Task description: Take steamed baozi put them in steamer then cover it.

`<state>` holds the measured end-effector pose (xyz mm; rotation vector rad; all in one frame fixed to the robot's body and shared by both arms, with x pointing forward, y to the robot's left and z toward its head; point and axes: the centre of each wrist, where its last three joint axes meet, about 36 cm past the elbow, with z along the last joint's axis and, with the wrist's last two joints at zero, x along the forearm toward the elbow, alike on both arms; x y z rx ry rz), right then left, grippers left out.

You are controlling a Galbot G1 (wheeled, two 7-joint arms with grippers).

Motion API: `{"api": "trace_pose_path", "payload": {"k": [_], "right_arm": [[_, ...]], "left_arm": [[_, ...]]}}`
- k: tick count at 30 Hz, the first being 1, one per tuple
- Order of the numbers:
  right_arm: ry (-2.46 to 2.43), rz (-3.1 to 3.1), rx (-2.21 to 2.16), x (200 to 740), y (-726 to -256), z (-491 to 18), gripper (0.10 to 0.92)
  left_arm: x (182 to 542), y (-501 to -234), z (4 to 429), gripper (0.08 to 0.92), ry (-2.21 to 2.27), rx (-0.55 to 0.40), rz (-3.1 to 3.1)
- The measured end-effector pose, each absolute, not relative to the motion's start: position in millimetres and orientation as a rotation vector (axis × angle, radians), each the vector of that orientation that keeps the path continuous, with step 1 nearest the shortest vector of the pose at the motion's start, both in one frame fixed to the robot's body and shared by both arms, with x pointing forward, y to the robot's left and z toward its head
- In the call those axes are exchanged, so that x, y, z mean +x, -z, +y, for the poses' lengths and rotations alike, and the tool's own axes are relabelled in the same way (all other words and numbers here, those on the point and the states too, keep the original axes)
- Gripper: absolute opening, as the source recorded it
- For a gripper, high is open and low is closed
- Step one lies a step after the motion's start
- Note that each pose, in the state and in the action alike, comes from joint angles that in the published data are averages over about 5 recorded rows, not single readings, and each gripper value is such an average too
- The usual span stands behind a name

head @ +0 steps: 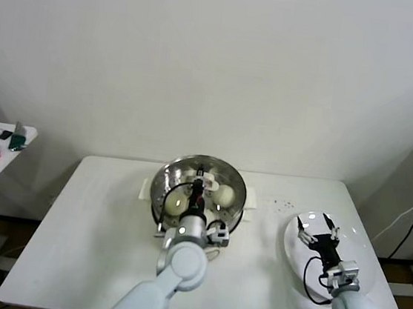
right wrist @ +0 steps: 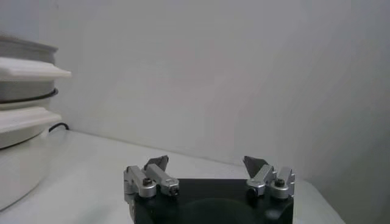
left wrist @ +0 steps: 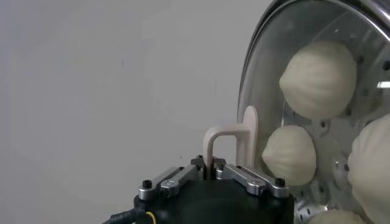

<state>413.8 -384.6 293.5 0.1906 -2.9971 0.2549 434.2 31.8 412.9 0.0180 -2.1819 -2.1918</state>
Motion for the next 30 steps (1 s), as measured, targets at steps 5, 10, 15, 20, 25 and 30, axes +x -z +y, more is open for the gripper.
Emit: {"api": "trace_pose_path", "payload": {"k": [5,10,15,20,25,30], "right_arm": [[-0.252,-2.999,0.189,413.6,-295.1,-385.2,0.823],[-0.242,-2.997,0.181,413.7,-298.3,-385.9,0.823],[-0.223,-2.990,0.170,414.3,-302.4,-384.2,0.823],[-0.208,-2.975,0.162,415.2,-306.7,-382.7,0.823],[-0.191,-2.958,0.153,416.3,-310.6,-382.8,0.823],[-0.172,-2.942,0.147,417.1,-313.6,-382.3,0.823]], "left_arm": [[432.0,-411.2,34.9,0.193,2.189,0.016,-2.171],[427.9,-412.3,39.9,0.333,2.182,0.009,-2.174],[423.8,-418.6,46.0,0.480,2.170,0.006,-2.197],[415.3,-428.7,52.7,0.620,2.136,-0.015,-2.242],[402.2,-442.3,60.3,0.764,2.093,-0.034,-2.309],[387.0,-456.6,70.6,0.820,2.040,-0.043,-2.384]]}}
